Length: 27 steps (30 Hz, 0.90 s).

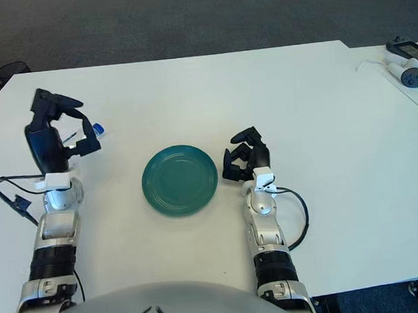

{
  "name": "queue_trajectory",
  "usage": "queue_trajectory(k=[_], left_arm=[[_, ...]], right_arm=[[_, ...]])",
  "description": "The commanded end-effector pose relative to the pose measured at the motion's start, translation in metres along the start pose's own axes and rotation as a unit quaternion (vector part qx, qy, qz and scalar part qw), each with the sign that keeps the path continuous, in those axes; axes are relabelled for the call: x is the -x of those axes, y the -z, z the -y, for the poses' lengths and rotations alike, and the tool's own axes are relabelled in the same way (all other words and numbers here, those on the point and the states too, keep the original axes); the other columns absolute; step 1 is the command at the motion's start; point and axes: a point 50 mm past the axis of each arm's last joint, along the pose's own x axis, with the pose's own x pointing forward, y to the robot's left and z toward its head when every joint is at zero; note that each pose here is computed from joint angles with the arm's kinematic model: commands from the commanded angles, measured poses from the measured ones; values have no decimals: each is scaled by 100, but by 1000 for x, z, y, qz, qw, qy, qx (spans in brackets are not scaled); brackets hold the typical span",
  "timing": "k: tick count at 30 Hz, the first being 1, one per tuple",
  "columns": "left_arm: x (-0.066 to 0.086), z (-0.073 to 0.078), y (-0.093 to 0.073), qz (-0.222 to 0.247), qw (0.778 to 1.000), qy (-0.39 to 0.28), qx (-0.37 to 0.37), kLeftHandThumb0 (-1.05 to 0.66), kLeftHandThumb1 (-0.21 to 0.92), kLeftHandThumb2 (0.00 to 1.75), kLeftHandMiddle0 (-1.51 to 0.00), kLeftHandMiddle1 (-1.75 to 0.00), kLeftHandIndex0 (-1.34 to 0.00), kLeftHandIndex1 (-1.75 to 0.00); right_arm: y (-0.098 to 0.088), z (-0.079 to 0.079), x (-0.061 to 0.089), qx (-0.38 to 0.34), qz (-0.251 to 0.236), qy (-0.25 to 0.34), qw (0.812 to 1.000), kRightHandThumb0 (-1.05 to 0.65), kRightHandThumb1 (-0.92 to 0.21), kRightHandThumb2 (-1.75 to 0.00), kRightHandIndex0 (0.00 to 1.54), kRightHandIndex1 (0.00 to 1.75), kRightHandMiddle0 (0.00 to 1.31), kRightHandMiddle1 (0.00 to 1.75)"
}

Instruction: Put the bottle into the plate.

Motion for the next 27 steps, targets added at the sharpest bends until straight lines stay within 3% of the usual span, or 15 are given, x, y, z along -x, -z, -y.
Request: queue_trajectory(k=[1, 10, 13, 14, 15, 16, 18, 19, 20, 21, 23, 24, 27], left_arm=[[-5, 1, -8, 48, 998, -37, -18, 0, 20, 146, -72, -171, -47, -175], [-38, 11, -15, 163, 973, -151, -56, 0, 16, 150, -73, -171, -51, -175], [-39, 6, -9, 176, 963, -185, -87, -1, 30, 129, -62, -174, -51, -159], [-40, -2, -4, 169, 959, -183, -134, -1, 33, 124, -59, -174, -51, -155], [-41, -7, -1, 164, 955, -182, -169, -14, 48, 103, -43, -173, -46, -158], [-41, -18, 7, 143, 952, -144, -229, -23, 59, 88, -32, -172, -43, -160], [-41, -30, 15, 101, 947, -70, -298, -51, 73, 68, -25, -143, -29, -145], [-40, -33, 16, 83, 944, -39, -317, -62, 80, 57, -23, -124, -22, -134], [-40, -35, 16, 74, 943, -25, -324, -67, 82, 53, -22, -117, -20, -129], [-43, -32, 21, 43, 937, 33, -346, -73, 86, 47, -22, -107, -17, -123], [-47, -27, 30, -11, 911, 136, -389, -82, 89, 47, -17, -83, -10, -109], [-51, -26, 38, -47, 882, 211, -419, -87, 90, 48, -16, -69, -6, -101], [-63, -22, 53, -104, 820, 326, -458, -98, 91, 55, -9, -31, -2, -65]], right_arm=[[40, 4, 19, 10, -112, 7, 994, 0, -14, -148, 79, 163, 51, 175], [41, 2, 18, 10, -112, 3, 994, 0, -14, -148, 80, 161, 51, 175], [41, 2, 17, 12, -113, 2, 994, 0, -14, -148, 80, 161, 51, 175], [41, 2, 16, 13, -112, 2, 994, 0, -14, -148, 80, 161, 52, 175], [41, 1, 16, 14, -112, 2, 994, 0, -14, -148, 80, 161, 52, 175], [41, 1, 15, 15, -112, 2, 994, 0, -14, -148, 80, 161, 52, 175], [41, 0, 15, 16, -112, 1, 994, 0, -13, -148, 80, 160, 52, 175], [41, 0, 15, 16, -112, 1, 994, 0, -13, -149, 81, 160, 52, 175], [42, 0, 14, 16, -112, 1, 994, 0, -13, -149, 81, 160, 52, 175], [42, 0, 14, 16, -112, 0, 994, 0, -13, -149, 81, 160, 52, 175], [42, -1, 14, 16, -112, -3, 994, 0, -13, -149, 81, 160, 53, 175], [42, -1, 14, 15, -111, -5, 994, 0, -13, -149, 81, 160, 53, 175], [43, -2, 13, 13, -110, -9, 994, 0, -13, -149, 81, 160, 53, 175]])
